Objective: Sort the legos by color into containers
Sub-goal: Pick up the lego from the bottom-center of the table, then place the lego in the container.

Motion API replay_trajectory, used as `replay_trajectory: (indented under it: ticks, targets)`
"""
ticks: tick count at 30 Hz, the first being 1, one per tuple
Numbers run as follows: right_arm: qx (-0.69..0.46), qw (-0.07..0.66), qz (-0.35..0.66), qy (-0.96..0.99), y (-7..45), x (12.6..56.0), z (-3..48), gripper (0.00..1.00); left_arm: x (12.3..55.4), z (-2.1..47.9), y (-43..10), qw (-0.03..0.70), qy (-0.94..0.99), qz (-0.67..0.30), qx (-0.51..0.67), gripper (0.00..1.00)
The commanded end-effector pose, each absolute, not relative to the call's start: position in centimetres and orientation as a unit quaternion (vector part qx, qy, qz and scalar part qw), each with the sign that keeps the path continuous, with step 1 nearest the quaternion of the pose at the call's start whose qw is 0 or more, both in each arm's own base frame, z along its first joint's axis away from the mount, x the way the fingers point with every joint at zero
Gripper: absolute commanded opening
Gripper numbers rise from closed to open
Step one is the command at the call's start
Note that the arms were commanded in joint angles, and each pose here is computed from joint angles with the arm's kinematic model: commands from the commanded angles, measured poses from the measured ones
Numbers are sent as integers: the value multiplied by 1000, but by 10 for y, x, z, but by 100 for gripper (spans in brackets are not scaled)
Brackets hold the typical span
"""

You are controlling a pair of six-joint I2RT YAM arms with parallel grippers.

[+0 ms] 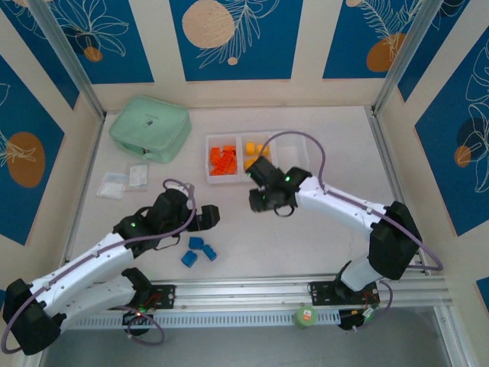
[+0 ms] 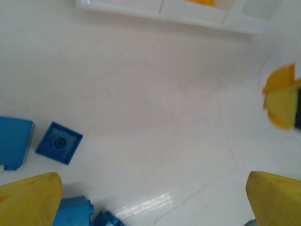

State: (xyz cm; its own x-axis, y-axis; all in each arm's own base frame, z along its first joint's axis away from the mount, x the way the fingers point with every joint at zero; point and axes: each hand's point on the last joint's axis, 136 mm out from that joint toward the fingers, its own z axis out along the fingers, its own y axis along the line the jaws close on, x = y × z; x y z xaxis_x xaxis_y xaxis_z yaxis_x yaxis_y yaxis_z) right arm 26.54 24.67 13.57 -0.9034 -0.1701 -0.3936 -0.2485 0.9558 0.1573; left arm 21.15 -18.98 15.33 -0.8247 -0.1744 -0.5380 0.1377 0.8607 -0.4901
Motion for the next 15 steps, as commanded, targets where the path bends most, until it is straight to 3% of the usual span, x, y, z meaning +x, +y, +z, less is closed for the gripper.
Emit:
replay_trajectory:
  ticks: [1,7,15]
  targets:
    - [-111,223,106,963,251,309,148,31,230,168,-187,324,912,-252,-2,99]
    - [-90,256,78,959,251,397,146,31,256,176,-190,323,912,-254,0,99]
    - [-78,258,49,962,249,465,119,33,272,173,-197,314,911,-266,-2,99]
